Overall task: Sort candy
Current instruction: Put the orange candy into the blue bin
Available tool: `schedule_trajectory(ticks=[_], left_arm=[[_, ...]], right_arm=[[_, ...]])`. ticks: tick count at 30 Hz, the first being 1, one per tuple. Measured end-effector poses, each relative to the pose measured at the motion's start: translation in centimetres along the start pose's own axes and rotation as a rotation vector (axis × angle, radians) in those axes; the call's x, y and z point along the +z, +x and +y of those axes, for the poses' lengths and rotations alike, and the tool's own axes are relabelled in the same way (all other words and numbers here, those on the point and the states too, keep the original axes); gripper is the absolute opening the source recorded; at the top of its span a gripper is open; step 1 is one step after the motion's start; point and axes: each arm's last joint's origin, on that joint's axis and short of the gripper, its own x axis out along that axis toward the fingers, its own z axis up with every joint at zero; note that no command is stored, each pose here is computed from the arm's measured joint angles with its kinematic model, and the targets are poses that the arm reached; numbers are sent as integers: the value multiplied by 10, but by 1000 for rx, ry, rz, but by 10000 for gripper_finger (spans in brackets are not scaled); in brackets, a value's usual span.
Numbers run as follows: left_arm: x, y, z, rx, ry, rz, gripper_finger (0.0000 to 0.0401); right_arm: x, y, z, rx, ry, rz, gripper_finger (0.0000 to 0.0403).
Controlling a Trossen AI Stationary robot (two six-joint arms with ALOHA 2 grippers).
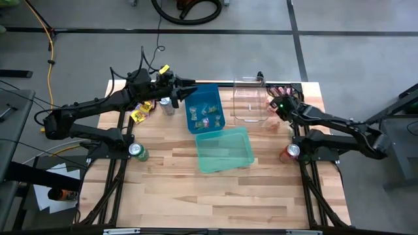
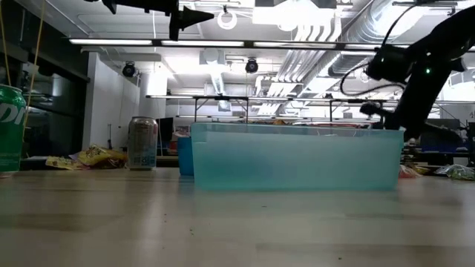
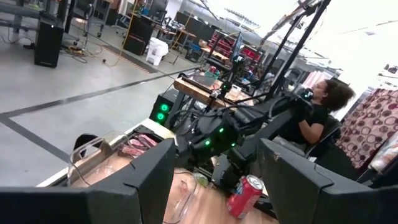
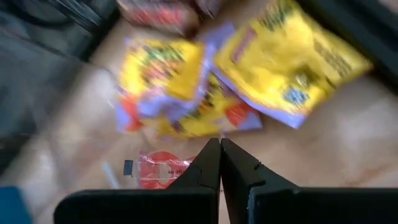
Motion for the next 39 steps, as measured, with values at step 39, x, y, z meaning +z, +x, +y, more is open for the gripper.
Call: schedule_trajectory(ticks=[39], left_arm=[[1, 0, 1, 40, -41, -24, 216]], right_arm=[[-113, -85, 148, 1163, -895, -103, 0]])
